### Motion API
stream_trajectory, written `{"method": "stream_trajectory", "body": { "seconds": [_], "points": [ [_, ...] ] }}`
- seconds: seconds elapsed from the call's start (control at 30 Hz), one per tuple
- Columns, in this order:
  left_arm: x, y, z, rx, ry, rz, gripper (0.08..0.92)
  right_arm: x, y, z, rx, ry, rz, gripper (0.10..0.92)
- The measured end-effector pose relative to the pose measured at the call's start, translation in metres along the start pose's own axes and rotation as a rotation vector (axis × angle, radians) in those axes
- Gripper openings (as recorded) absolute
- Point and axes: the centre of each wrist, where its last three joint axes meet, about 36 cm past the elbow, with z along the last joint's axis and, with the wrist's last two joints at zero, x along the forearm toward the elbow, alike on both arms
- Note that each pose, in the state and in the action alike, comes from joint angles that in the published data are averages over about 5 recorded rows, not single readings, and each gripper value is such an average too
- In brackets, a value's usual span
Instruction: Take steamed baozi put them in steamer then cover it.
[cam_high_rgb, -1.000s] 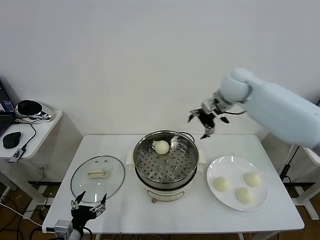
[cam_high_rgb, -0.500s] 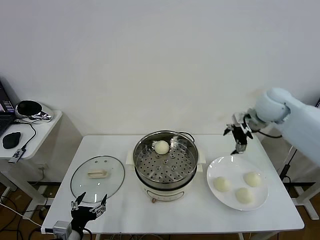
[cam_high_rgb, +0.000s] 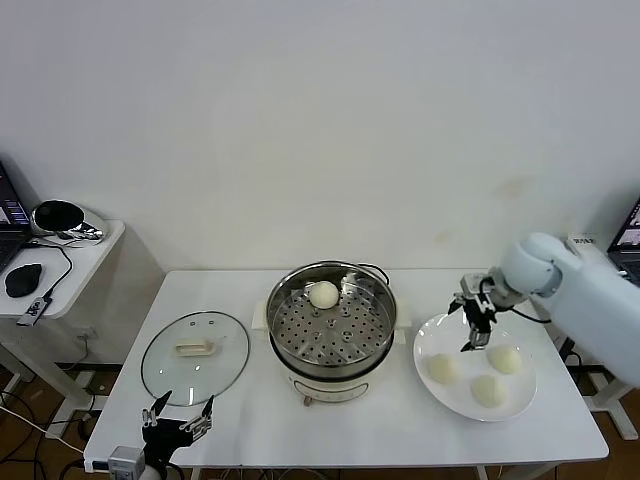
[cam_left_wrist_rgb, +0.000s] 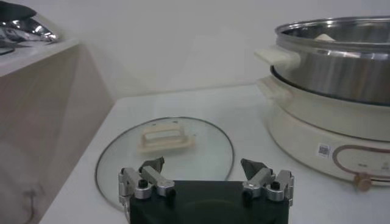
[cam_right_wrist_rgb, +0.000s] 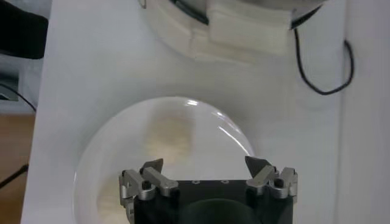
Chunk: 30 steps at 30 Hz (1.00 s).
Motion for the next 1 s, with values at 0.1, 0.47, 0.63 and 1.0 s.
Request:
{"method": "stream_trajectory", "body": {
  "seconds": [0.1, 0.47, 0.63, 1.0],
  "points": [
    [0.0, -0.001, 0.001, 0.0, 0.003, 0.001, 0.823, -0.013, 0.004, -0.001, -0.003, 0.003, -0.018, 0.823],
    [-0.003, -0.004, 0.005, -0.003, 0.016, 0.01, 0.823, -0.047, 0.013, -0.004, -0.01, 0.005, -0.037, 0.823],
    [-0.003, -0.003, 0.005, -0.006, 0.018, 0.01, 0.823, -0.06, 0.015, -0.005, -0.013, 0.011, -0.043, 0.823],
    [-0.005, -0.002, 0.007, -0.006, 0.023, 0.014, 0.823, -0.073, 0.02, -0.001, -0.024, 0.022, -0.055, 0.823]
  ]
}}
